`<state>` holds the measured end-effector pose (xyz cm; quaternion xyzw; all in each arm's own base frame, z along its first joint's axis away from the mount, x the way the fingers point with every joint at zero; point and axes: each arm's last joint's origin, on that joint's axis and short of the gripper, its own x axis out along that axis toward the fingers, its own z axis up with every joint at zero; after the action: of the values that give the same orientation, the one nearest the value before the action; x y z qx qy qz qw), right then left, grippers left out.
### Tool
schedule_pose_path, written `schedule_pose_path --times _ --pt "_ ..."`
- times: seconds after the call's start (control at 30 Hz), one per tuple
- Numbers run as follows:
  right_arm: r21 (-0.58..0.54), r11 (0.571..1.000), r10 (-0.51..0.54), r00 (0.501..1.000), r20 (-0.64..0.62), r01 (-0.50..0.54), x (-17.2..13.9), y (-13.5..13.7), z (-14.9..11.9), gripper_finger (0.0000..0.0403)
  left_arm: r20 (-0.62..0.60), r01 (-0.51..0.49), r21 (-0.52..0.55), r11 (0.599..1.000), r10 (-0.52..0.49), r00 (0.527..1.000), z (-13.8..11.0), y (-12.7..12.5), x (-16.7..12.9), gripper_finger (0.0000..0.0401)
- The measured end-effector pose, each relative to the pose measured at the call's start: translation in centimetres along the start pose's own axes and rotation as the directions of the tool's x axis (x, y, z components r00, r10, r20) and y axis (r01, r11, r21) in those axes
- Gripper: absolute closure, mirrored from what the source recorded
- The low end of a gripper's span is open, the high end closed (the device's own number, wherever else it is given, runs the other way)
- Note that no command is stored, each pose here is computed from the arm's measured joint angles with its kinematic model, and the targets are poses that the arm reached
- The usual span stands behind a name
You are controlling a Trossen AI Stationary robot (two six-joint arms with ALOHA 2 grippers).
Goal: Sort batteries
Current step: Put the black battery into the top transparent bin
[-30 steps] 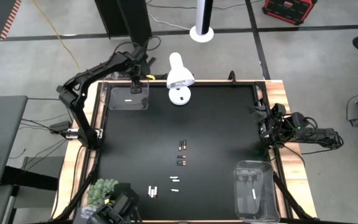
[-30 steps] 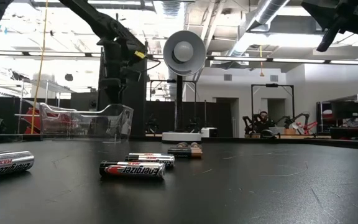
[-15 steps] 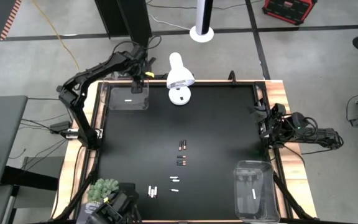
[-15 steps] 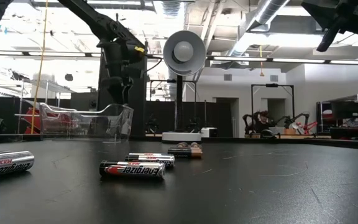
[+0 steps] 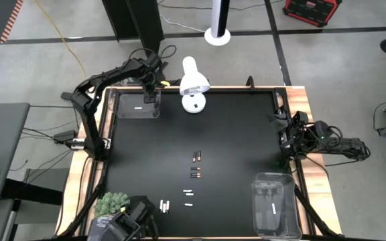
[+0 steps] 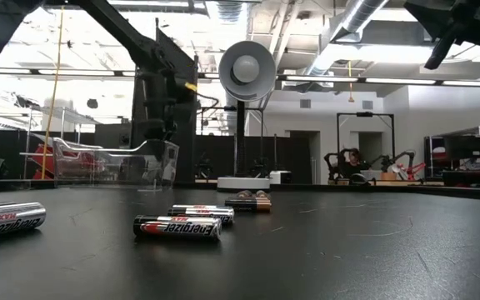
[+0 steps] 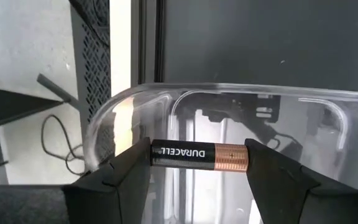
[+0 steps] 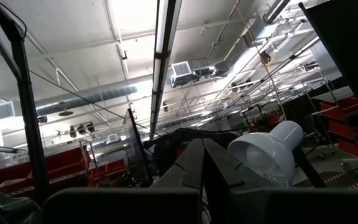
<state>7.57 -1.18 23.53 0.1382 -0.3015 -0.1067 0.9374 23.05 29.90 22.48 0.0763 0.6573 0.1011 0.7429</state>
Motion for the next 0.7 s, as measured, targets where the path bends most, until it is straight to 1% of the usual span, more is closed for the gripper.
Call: schedule_pose_path --times 0.3,0.43,0.7 --pt "-0.001 1.000 -0.001 1.000 -0.002 0.001 0.0 0.0 0.0 0.0376 -0.030 0.049 0.000 0.999 -0.049 0.998 0.3 0.0 2.8 0.0177" --pt "-0.006 1.000 -0.001 1.000 -0.002 0.001 0.0 0.0 0.0 0.0376 -0.027 0.048 -0.001 0.999 -0.048 0.998 0.4 0.1 2.9 0.0163" --pt "-0.007 1.000 -0.002 1.000 -0.003 0.002 0.0 0.0 0.0 0.0376 -0.024 0.046 -0.014 0.999 -0.046 0.999 0.6 -0.1 2.9 0.0157"
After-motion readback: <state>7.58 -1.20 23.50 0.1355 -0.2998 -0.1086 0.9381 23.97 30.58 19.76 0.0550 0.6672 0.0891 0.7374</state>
